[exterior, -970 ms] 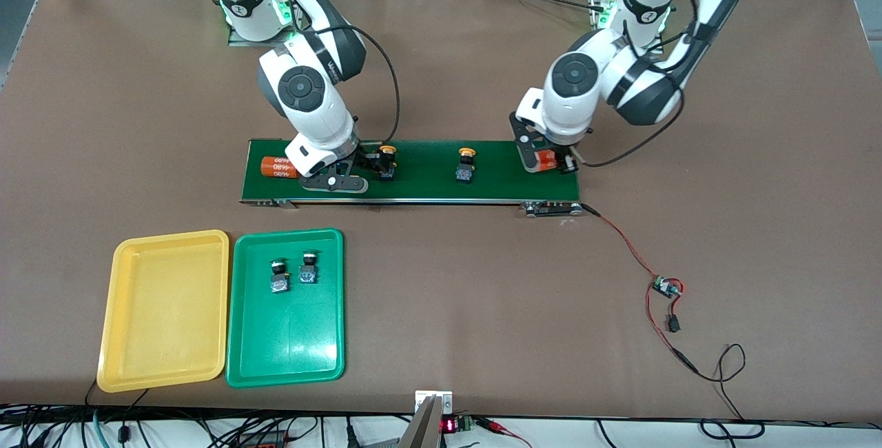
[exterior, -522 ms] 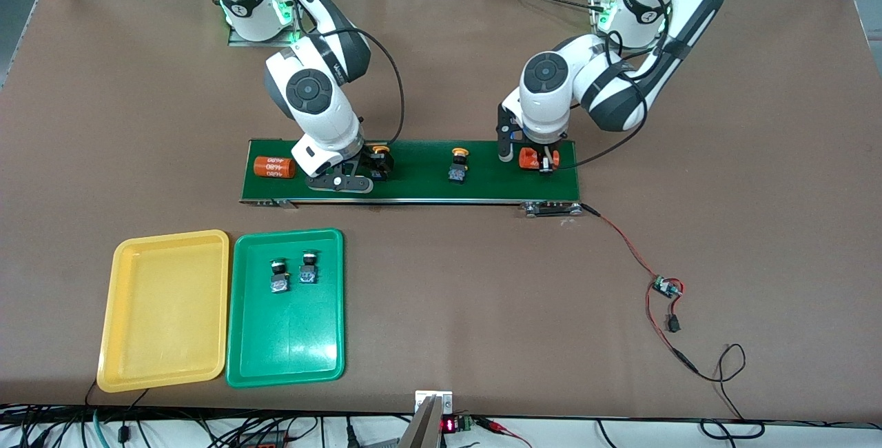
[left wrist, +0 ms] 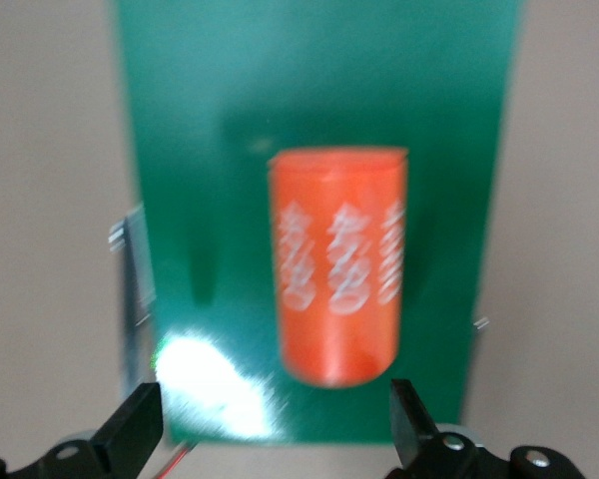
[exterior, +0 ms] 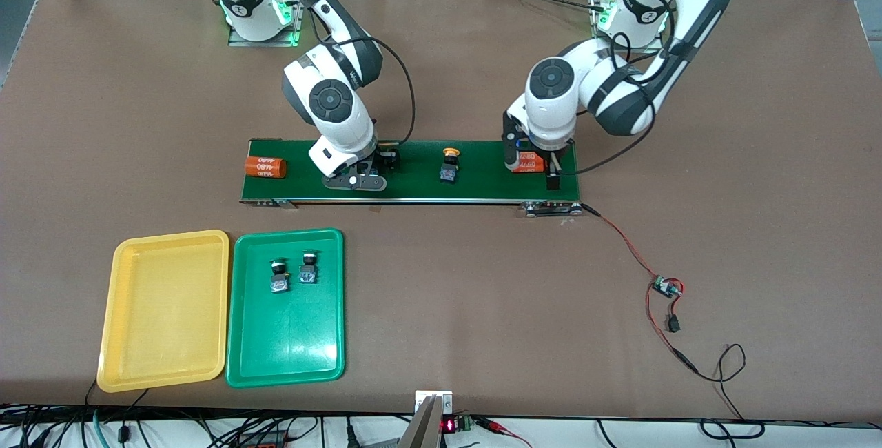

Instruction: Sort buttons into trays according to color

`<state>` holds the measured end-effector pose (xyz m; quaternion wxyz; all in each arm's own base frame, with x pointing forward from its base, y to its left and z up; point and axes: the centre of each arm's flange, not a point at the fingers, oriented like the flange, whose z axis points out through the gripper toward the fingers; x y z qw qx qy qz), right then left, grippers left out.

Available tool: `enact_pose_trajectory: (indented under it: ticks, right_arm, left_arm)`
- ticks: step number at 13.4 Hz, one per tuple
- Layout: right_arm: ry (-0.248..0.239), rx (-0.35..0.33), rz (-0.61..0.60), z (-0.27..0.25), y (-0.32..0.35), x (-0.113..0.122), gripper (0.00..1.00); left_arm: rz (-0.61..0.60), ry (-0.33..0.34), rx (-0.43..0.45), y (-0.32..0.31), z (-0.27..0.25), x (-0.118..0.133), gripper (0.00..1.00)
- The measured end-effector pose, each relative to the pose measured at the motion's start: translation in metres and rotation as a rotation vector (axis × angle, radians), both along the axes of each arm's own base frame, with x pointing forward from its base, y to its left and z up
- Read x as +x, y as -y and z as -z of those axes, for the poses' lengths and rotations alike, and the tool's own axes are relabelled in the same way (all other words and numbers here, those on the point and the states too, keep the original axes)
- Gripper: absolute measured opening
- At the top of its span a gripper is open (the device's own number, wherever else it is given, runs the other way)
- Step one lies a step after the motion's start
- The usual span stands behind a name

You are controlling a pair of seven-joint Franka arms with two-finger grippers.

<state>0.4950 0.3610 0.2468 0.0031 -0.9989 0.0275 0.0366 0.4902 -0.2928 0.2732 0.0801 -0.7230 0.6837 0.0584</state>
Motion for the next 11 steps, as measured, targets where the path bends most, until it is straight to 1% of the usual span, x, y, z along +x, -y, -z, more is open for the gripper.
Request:
enact_pose_trajectory:
  ticks: [1,2,3,4,6,8,10,11]
  right_arm:
    - [-0.003,-0.003,0.001,0.000,0.001,0.000,0.64]
    - [-0.006,-0.006,0.001,-0.002,0.001,0.001,0.64]
    - [-0.014,-0.014,0.002,-0.004,0.002,0.001,0.55]
    - [-0.021,-0.022,0.004,-0.006,0.004,0.002,0.42]
    - [-0.018,-0.028,0.001,-0.015,0.009,0.005,0.41]
    - [-0.013,-0.030,-0.022,-0.027,0.020,0.012,0.41]
    - [-0.027,-0.044,-0.048,-0.048,0.037,0.025,0.41]
    - [-0.036,-0.050,-0.065,-0.065,0.048,0.036,0.41]
  left_arm:
    - [-0.035,0.033,0.002,-0.014,-0.012,0.017,1.00]
    - [-0.082,0.072,0.004,-0.033,-0.027,0.038,1.00]
    - [-0.139,0.105,0.000,-0.055,-0.041,0.058,1.00]
    - [-0.214,0.125,-0.019,-0.075,-0.054,0.076,1.00]
    - [-0.412,0.135,-0.082,-0.110,-0.071,0.101,1.00]
    - [-0.597,0.133,-0.123,-0.122,-0.086,0.112,1.00]
    - [-0.839,0.176,-0.138,-0.120,-0.102,0.119,1.00]
    - [-0.963,0.198,-0.141,-0.122,-0.110,0.122,1.00]
